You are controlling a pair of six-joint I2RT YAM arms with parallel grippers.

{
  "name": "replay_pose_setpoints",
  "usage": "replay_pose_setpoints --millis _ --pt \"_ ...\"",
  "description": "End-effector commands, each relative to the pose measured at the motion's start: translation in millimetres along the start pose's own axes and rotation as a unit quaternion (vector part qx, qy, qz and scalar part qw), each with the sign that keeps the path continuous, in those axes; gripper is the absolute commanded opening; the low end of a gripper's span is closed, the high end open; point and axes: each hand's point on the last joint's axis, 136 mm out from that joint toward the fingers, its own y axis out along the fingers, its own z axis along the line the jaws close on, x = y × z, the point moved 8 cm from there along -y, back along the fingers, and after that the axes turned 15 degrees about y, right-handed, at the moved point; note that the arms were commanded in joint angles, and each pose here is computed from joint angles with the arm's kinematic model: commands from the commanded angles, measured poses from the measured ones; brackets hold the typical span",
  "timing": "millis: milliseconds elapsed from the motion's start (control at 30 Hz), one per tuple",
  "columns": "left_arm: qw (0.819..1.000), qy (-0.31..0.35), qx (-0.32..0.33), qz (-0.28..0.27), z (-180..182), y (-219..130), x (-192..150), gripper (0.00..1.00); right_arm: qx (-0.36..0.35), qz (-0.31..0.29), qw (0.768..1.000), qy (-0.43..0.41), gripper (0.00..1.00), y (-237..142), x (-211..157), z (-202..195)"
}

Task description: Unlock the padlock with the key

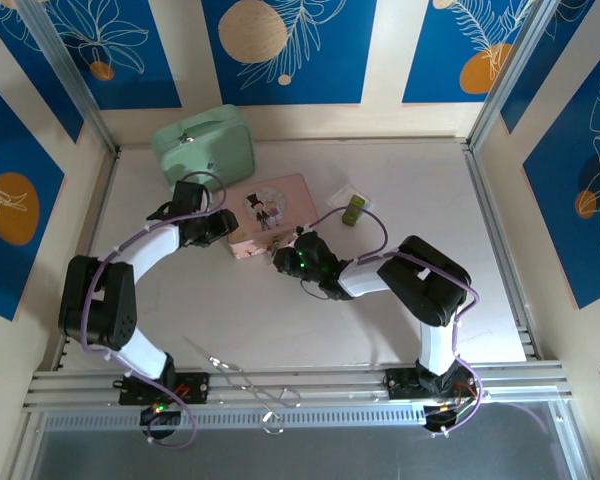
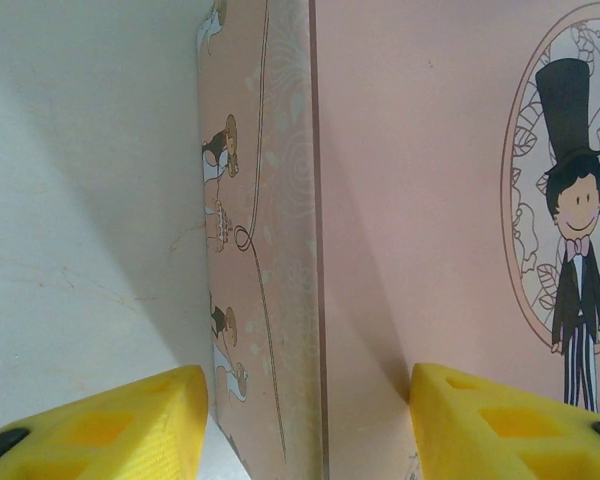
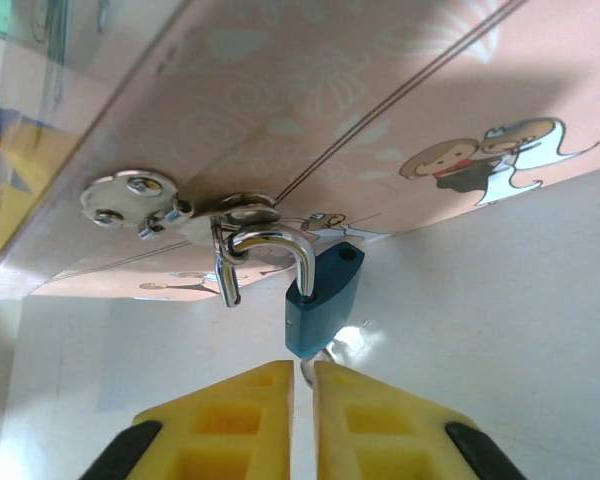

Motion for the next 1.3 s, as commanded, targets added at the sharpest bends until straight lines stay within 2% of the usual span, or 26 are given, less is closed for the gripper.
replay_pose_setpoints --millis 0,100,333,767,867,933,1000,1200,1267 --pt "1.000 -0.008 0.008 0.024 7.1 -1.1 -14.6 0.55 -0.011 -0.007 1.000 -0.008 0.06 3.8 1.3 -4.3" --pt "1.000 -0.006 0.009 0.028 7.9 -0.6 -16.7 0.54 0.016 0.009 1.000 -0.001 0.00 9.4 1.4 -11.3" --pt "0.999 -0.003 0.010 0.032 7.4 -2.5 -17.6 0.54 0.045 0.016 0.999 -0.018 0.00 19.3 5.2 2.3" --pt "0.999 -0.005 -0.003 0.039 5.7 -2.6 -22.7 0.53 0.051 0.016 0.998 -0.021 0.01 32.2 8.9 15.1" --pt "0.999 -0.002 -0.001 0.037 5.5 -5.2 -22.4 0.53 0.049 0.006 0.998 -0.024 0.14 27.3 12.9 14.4" --pt "0.999 -0.001 0.001 0.035 5.5 -7.0 -20.9 0.53 0.049 -0.004 0.999 -0.023 0.28 19.0 16.4 10.1" --pt "0.999 0.000 0.001 0.036 5.0 -7.1 -20.0 0.53 0.046 -0.009 0.999 -0.020 0.35 10.8 18.9 3.4" --pt "0.999 0.002 0.004 0.033 5.2 -8.0 -19.0 0.53 0.035 0.008 0.999 -0.022 0.50 3.1 25.9 -20.1" --pt "0.999 0.000 0.005 0.035 5.8 -7.8 -20.2 0.53 0.034 0.012 0.999 -0.031 0.52 6.8 26.2 -21.3"
